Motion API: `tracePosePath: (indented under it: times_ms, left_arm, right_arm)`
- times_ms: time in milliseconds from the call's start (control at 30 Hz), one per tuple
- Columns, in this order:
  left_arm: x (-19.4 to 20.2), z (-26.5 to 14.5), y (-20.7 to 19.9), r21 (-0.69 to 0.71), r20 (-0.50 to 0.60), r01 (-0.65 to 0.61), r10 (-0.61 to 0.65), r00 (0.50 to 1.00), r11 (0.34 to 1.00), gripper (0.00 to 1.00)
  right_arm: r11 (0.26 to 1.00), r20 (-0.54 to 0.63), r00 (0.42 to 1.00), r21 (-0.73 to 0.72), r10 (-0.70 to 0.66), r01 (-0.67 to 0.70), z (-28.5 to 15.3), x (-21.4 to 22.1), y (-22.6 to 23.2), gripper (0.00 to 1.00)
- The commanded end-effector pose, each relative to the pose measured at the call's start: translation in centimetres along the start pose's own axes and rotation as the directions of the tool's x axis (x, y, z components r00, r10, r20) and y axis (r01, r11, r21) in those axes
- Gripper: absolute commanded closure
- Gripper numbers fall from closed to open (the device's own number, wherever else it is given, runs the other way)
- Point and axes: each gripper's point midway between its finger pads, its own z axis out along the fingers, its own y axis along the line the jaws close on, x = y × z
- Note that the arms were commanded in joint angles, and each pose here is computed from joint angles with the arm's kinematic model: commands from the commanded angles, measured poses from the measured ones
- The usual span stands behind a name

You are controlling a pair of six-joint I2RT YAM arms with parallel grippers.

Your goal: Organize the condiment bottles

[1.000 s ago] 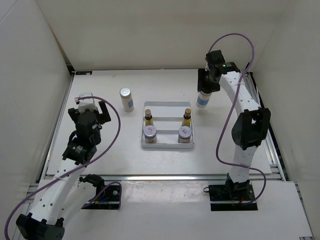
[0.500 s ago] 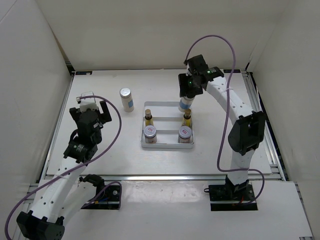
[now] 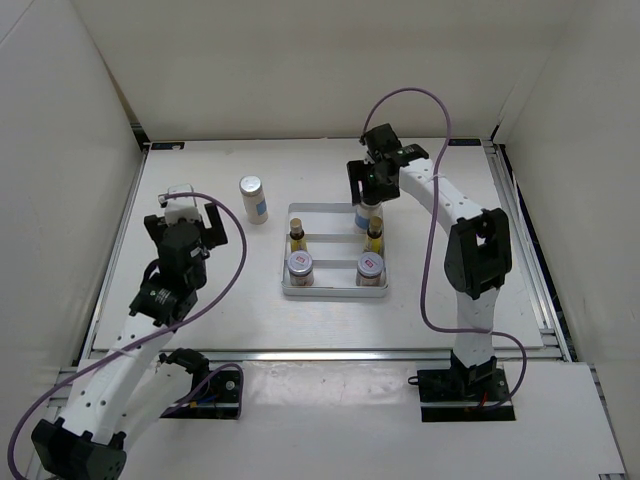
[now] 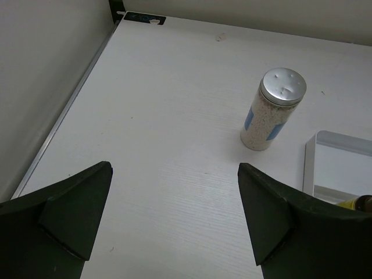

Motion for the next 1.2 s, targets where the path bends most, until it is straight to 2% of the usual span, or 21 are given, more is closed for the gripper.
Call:
tracePosePath:
  times_ms: [0,33,67,133,233,267,300,333,400,433,467,600,633,667,700,767,933,1167]
  left_arm:
    - [0.2,0.2,-0.5,0.014,-0.002,-0.003,0.003,1.0,1.0,0.0]
    - [0.2,0.2,-0.6,0.025,-0.003,-0.003,0.003,1.0,1.0,0.0]
    - [0.7,0.3,-0.7,0.023,-0.02,-0.005,0.005,1.0,1.0,0.0]
    - [-0.1,0.6,-2.1,0.076,-0.035,-0.009,0.011,0.999,0.997,0.0]
    - [0.1,1.6,-4.4,0.15,-0.112,-0.045,0.062,0.992,0.988,0.0]
    - [-2.2,1.8,-5.5,0.193,-0.098,-0.025,0.045,0.994,0.981,0.0]
    - [-0.8,2.9,-6.3,0.209,-0.17,-0.054,0.09,0.981,0.976,0.0]
    - [-3.2,3.2,-7.6,0.247,-0.159,-0.02,0.061,0.985,0.969,0.0]
    - [-3.1,4.3,-8.5,0.264,-0.223,-0.022,0.084,0.971,0.964,0.0]
    - [-1.6,6.0,-9.3,0.259,-0.282,-0.028,0.103,0.954,0.966,0.0]
    - [-2.9,6.7,-10.0,0.268,-0.274,-0.022,0.098,0.957,0.963,0.0]
    - [-0.7,10.0,-12.3,0.296,-0.359,0.007,0.104,0.928,0.955,0.0]
    - [1.3,11.0,-13.5,0.337,-0.408,0.022,0.124,0.904,0.941,0.0]
    - [1.8,11.4,-14.1,0.347,-0.421,0.026,0.131,0.897,0.938,0.0]
    - [1.2,12.2,-14.6,0.349,-0.41,0.029,0.125,0.904,0.937,0.0]
    - [2.1,13.6,-15.4,0.346,-0.427,0.024,0.135,0.894,0.938,0.0]
    - [4.1,16.4,-15.2,0.315,-0.469,0.02,0.138,0.872,0.949,0.0]
    - [7.2,18.9,-15.6,0.296,-0.524,0.023,0.142,0.84,0.955,0.0]
  right_arm:
    - [1.0,0.115,0.993,0.011,0.002,-0.003,-1.7,-3.4,0.1,0.14]
    - [1.0,0.135,0.991,0.006,0.011,-0.012,-2.6,-4.0,0.3,0.0]
    - [1.0,0.141,0.99,0.02,0.011,-0.014,-3.1,-4.1,0.0,0.0]
    - [0.999,0.234,0.972,0.032,0.027,-0.035,-6.6,-5.7,-0.2,0.0]
    - [0.999,0.37,0.928,-0.007,0.044,-0.045,-11.7,-7.3,0.3,0.0]
    - [0.999,0.411,0.91,-0.018,0.047,-0.044,-13.8,-7.8,0.4,0.0]
    - [0.999,0.428,0.903,-0.018,0.04,-0.035,-14.7,-8.0,0.4,0.0]
    - [0.999,0.448,0.894,-0.027,0.031,-0.021,-16.4,-8.1,0.6,0.0]
    - [0.999,0.439,0.898,-0.035,0.03,-0.016,-17.5,-7.4,0.6,0.0]
    - [0.999,0.45,0.893,-0.049,0.031,-0.01,-18.2,-7.4,0.9,0.0]
    - [0.998,0.458,0.889,-0.065,0.032,-0.002,-19.1,-6.8,1.1,0.0]
    - [0.99,0.433,0.9,-0.142,0.038,0.026,-20.3,-4.0,2.1,0.0]
    - [0.987,0.426,0.904,-0.156,0.033,0.038,-20.4,-3.3,2.5,0.0]
    - [0.984,0.438,0.898,-0.172,0.044,0.035,-21.5,-2.7,2.6,0.0]
    - [0.986,0.409,0.912,-0.166,0.042,0.029,-20.6,-1.2,2.3,0.0]
    - [0.98,0.473,0.879,-0.195,0.058,0.04,-22.5,-0.8,2.5,0.0]
    - [0.971,0.525,0.849,-0.229,0.065,0.067,-24.3,0.5,2.7,0.0]
    - [0.971,0.487,0.872,-0.233,0.06,0.063,-23.6,1.0,2.8,0.0]
